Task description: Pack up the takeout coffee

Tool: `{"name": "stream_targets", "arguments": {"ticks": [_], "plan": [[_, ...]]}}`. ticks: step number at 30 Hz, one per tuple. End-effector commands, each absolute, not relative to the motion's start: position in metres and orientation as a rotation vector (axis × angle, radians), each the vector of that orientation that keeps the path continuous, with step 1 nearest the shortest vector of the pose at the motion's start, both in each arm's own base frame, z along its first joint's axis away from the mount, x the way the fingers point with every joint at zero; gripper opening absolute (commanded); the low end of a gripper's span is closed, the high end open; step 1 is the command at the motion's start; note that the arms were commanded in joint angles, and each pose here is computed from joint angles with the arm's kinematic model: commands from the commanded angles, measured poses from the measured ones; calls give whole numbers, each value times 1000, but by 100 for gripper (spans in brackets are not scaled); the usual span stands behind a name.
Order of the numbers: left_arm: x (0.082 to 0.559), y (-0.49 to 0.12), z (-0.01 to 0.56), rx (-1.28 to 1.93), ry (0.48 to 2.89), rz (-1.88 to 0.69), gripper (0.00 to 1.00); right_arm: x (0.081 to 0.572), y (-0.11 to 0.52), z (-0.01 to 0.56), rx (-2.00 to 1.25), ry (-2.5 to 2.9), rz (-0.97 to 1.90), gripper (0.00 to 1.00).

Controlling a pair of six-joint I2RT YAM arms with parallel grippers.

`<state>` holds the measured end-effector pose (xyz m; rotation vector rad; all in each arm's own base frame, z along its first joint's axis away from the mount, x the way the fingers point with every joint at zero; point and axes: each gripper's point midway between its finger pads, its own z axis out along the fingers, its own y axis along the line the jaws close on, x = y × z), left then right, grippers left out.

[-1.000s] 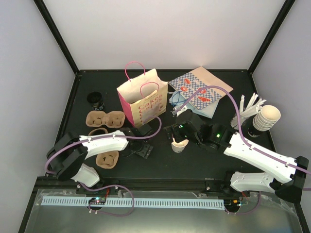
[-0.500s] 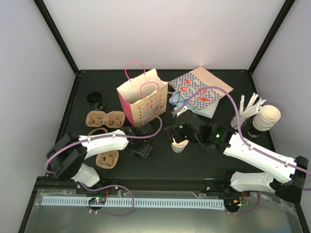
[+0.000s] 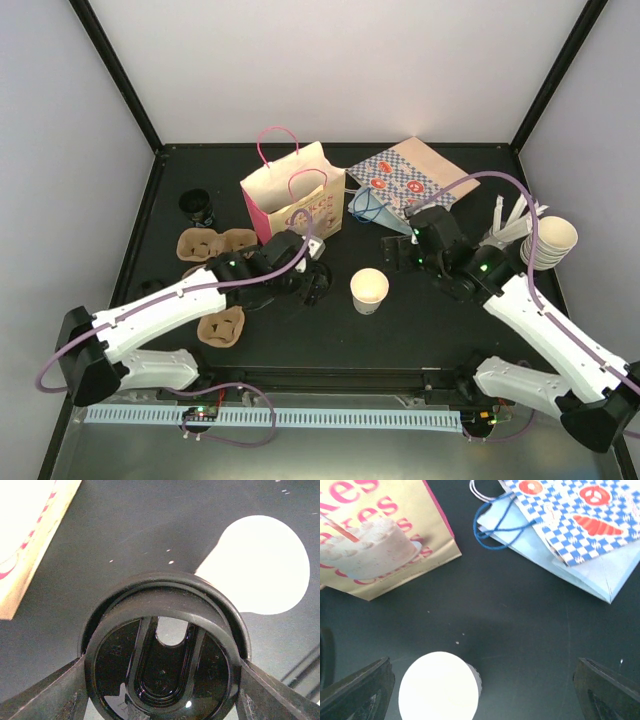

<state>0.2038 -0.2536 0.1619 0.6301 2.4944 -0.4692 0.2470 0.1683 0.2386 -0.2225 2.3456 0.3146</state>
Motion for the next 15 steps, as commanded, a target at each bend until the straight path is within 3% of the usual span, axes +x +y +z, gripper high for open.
{"name": "stream_targets", "arguments": {"ticks": [1,15], "plan": [[198,-289,198,709,2364,-695,76,234,162,217,-234,2446,381,100],[205,-329,202,815,2253,-758,77,216,156,200,-214,2510,447,100]]}}
